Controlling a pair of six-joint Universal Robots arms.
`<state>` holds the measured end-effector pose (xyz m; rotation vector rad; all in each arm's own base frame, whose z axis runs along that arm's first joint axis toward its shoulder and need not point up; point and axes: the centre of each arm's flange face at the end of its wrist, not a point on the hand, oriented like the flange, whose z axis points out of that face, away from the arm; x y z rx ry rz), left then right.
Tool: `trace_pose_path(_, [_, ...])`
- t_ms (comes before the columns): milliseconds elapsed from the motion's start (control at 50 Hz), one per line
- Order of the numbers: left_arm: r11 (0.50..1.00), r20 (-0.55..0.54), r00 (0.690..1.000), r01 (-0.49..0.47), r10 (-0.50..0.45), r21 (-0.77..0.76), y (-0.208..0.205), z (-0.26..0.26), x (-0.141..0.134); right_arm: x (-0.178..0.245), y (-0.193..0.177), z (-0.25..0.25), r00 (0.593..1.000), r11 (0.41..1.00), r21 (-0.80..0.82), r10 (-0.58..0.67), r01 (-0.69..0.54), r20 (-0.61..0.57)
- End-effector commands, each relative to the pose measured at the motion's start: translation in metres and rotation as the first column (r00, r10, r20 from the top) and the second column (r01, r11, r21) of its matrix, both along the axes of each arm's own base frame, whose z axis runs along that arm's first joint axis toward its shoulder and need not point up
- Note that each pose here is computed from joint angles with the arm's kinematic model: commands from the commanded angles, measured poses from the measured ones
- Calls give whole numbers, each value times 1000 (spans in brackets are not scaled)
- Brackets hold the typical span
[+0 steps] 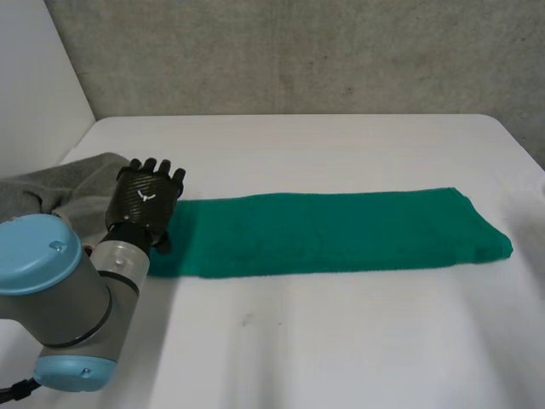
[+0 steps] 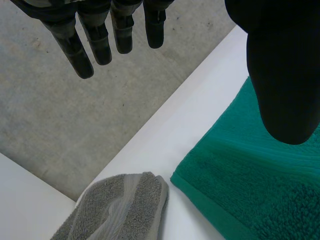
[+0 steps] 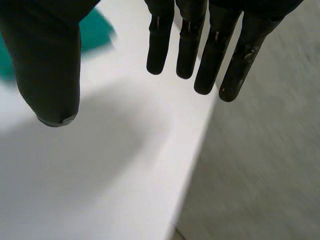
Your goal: Fold the laundry.
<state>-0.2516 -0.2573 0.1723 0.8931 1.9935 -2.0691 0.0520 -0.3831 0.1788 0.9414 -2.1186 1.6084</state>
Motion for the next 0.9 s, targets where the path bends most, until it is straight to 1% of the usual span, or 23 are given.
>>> trace_pose_path(20, [1000, -1, 1000, 0, 0, 1, 1, 2, 1, 29, 18, -1, 971, 983, 15, 181, -186, 159])
trace_pose_path(60, [1000, -2, 1000, 0, 0, 0, 1, 3, 1, 30, 19, -4, 970, 982, 24, 183, -189, 162])
trace_pose_path(160, [1000, -2, 1000, 0, 0, -2, 1, 3, 1, 35, 18, -28, 964, 974, 79, 193, -210, 181])
trace_pose_path(280, [1000, -3, 1000, 2, -2, -3, 2, 4, 1, 35, 15, -35, 966, 973, 82, 203, -217, 158])
trace_pose_path(680, [1000, -2, 1000, 0, 0, 0, 2, 3, 1, 49, 5, -56, 956, 960, 106, 240, -260, 168])
trace_pose_path(820, [1000, -2, 1000, 0, 0, 0, 2, 3, 1, 43, -6, -59, 966, 968, 101, 213, -229, 149])
trace_pose_path(900, [1000, -2, 1000, 0, 0, -2, 2, 4, 1, 36, -11, -57, 979, 979, 96, 167, -179, 119])
